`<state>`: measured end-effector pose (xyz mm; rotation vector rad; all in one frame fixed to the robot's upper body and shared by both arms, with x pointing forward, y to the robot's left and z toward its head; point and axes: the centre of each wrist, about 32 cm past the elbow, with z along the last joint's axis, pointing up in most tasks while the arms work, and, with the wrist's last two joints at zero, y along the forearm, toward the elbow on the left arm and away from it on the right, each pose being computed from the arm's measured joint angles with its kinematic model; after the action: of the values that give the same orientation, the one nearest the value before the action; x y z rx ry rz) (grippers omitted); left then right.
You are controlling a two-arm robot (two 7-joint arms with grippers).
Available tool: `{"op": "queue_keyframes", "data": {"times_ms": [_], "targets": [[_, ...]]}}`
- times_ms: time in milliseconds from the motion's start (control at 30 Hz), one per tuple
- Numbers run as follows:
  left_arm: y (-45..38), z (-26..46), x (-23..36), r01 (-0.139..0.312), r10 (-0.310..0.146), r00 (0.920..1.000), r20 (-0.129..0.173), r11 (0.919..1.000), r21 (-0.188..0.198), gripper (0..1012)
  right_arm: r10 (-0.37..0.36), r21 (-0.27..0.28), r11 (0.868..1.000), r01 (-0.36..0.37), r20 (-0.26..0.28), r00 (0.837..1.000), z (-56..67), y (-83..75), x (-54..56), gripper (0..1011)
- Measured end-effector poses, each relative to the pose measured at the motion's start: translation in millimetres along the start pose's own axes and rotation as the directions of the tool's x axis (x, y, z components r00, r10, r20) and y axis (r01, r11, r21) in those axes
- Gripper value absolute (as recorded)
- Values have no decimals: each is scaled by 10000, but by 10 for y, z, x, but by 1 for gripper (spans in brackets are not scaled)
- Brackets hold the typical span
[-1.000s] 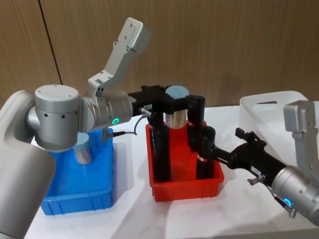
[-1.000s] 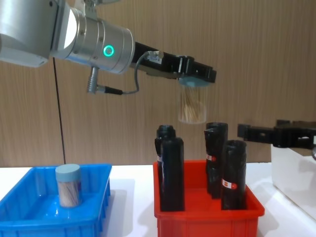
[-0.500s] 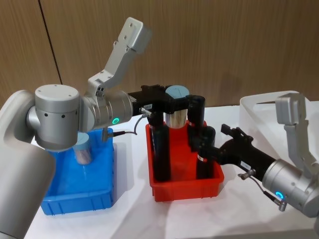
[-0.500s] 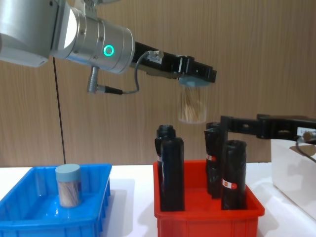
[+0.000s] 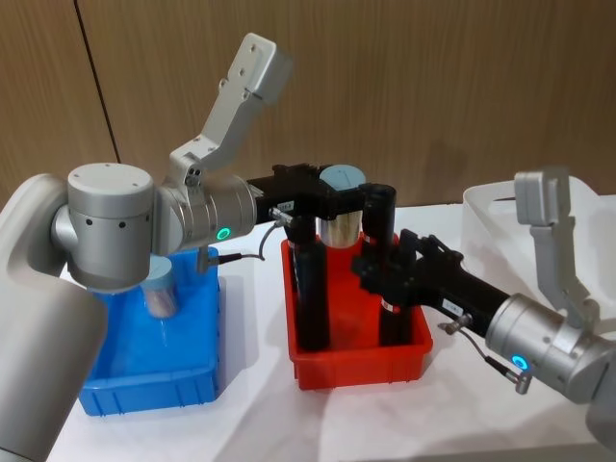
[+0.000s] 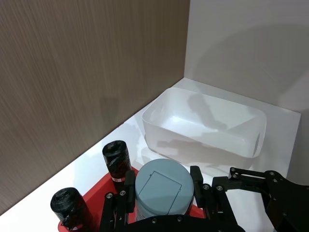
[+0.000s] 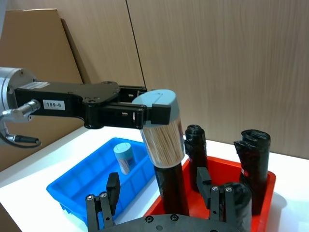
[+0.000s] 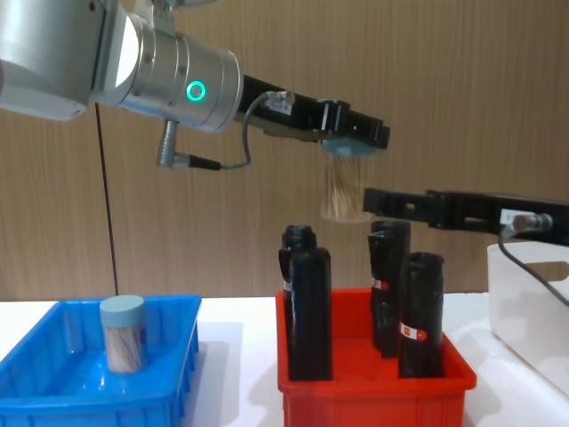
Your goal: Pick the cotton swabs from the blue box and place them into the white box.
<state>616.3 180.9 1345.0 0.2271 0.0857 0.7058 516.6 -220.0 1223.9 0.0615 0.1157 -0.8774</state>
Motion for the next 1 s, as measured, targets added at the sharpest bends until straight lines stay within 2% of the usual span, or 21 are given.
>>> {"op": "queue_keyframes", "data": {"times_ms": [467, 1000], "targets": [[0, 0, 0, 0, 0, 10000, -1, 10000, -1, 689, 101, 14, 9999, -101, 136, 9999, 25, 189, 4, 1002], [0, 0, 0, 0, 0, 10000, -2, 10000, 0, 689, -7, -243, 9997, 12, 209, 9998, -18, 397, 51, 1002]]}}
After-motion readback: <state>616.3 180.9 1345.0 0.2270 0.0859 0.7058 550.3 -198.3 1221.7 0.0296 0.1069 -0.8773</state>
